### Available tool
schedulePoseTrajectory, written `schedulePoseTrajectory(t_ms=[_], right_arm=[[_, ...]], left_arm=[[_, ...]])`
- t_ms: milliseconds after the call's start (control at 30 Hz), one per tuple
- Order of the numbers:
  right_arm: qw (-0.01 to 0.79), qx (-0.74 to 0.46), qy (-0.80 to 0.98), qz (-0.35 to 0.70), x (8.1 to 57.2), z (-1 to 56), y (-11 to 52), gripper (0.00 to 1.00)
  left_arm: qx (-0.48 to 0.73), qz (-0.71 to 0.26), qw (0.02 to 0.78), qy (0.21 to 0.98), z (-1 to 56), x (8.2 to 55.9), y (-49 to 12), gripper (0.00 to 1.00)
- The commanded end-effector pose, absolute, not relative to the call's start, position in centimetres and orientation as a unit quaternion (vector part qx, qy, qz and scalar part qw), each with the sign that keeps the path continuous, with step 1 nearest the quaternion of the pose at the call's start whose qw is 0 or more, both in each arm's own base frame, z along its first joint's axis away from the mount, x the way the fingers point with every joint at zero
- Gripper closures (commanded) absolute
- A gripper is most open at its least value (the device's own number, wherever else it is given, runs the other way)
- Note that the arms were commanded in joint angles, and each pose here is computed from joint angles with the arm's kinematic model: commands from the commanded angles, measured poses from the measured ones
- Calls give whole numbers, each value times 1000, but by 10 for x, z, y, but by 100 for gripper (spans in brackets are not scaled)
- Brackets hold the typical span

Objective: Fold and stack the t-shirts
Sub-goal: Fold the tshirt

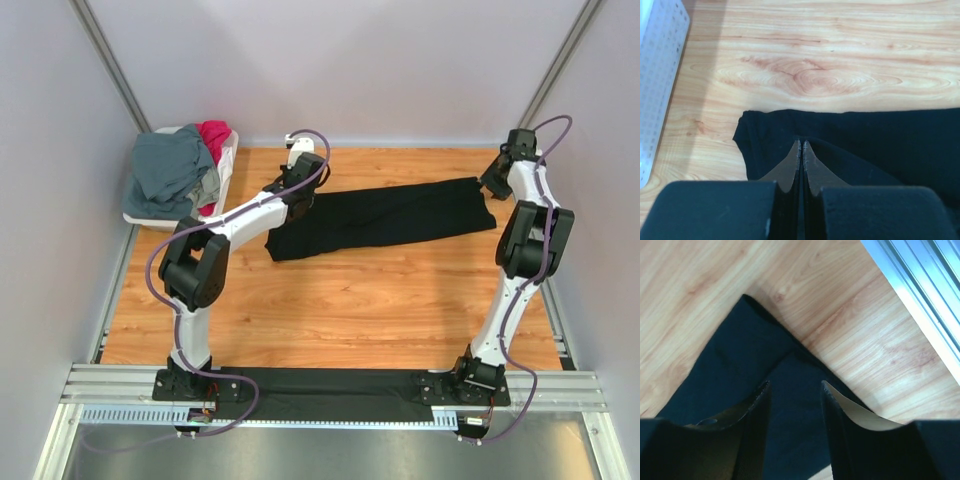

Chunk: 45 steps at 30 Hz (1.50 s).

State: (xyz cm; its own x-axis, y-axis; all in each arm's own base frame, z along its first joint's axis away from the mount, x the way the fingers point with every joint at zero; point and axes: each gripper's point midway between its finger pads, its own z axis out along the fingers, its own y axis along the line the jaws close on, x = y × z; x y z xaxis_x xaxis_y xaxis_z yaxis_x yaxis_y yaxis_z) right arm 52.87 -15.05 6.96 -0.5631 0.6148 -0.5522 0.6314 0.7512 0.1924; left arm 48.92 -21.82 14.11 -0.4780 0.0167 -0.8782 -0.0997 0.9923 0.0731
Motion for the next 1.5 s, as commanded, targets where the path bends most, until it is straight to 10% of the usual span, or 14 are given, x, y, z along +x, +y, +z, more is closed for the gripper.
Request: schedulePoseTrajectory(t_ms=[0,1467], right_arm=[[376,315,871,17,539,136,-136,54],[342,278,895,68,539,97,-96,52]], left_arm=[[-50,75,517,851,146,498,-213,100],[3,26,578,816,169,540,-262,100]])
